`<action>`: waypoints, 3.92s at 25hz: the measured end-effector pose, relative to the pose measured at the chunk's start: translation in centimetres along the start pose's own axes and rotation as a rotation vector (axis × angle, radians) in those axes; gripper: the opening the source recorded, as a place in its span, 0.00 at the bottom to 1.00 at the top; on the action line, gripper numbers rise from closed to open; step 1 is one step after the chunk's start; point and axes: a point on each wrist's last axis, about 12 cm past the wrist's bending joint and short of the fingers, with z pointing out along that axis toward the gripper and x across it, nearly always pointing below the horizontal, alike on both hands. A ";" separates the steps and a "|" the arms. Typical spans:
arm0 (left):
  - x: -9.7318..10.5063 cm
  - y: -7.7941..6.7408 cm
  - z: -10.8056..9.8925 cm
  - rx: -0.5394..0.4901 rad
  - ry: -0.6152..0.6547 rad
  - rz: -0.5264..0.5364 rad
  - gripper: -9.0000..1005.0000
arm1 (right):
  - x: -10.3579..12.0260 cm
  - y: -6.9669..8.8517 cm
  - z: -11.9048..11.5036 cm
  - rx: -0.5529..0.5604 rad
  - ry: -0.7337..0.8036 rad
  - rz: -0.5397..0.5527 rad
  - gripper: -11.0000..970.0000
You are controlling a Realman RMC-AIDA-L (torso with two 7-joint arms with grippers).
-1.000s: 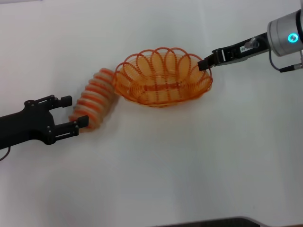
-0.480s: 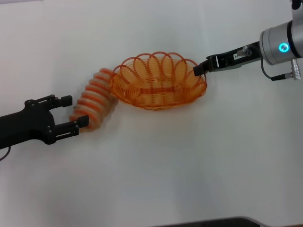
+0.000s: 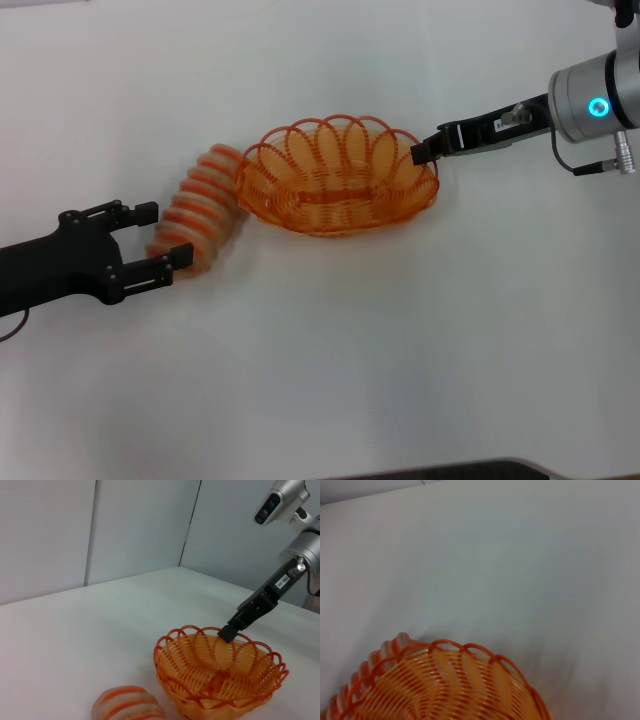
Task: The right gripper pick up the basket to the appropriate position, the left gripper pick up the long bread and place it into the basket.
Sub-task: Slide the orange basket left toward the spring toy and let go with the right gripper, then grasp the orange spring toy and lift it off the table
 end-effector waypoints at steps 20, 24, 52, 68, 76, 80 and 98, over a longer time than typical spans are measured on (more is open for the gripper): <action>0.1 -0.1 0.0 0.006 0.003 0.000 0.75 | 0.4 0.1 0.5 -0.013 0.026 0.032 0.15; 0.1 -0.2 -0.1 0.010 0.003 -0.001 0.75 | 0.5 0.1 0.4 -0.018 0.032 0.035 0.23; -0.5 0.3 -1.1 -0.046 -0.137 -0.126 0.76 | 4.6 -1.9 -5.1 -0.245 -0.296 -0.223 0.97; -1.0 1.3 -1.6 -0.051 -0.158 -0.218 0.76 | 14.8 -3.3 -8.0 -0.243 -0.361 -0.638 0.96; -1.7 2.4 -1.8 -0.045 -0.088 -0.283 0.76 | 16.0 -3.6 -8.1 -0.215 -0.365 -0.672 0.96; -2.8 3.4 -1.7 -0.031 0.021 -0.334 0.76 | 15.9 -3.6 -8.0 -0.214 -0.365 -0.686 0.96; -11.3 3.2 3.3 -0.043 0.532 -0.092 0.77 | 14.6 -3.8 -7.3 -0.172 -0.367 -0.680 0.96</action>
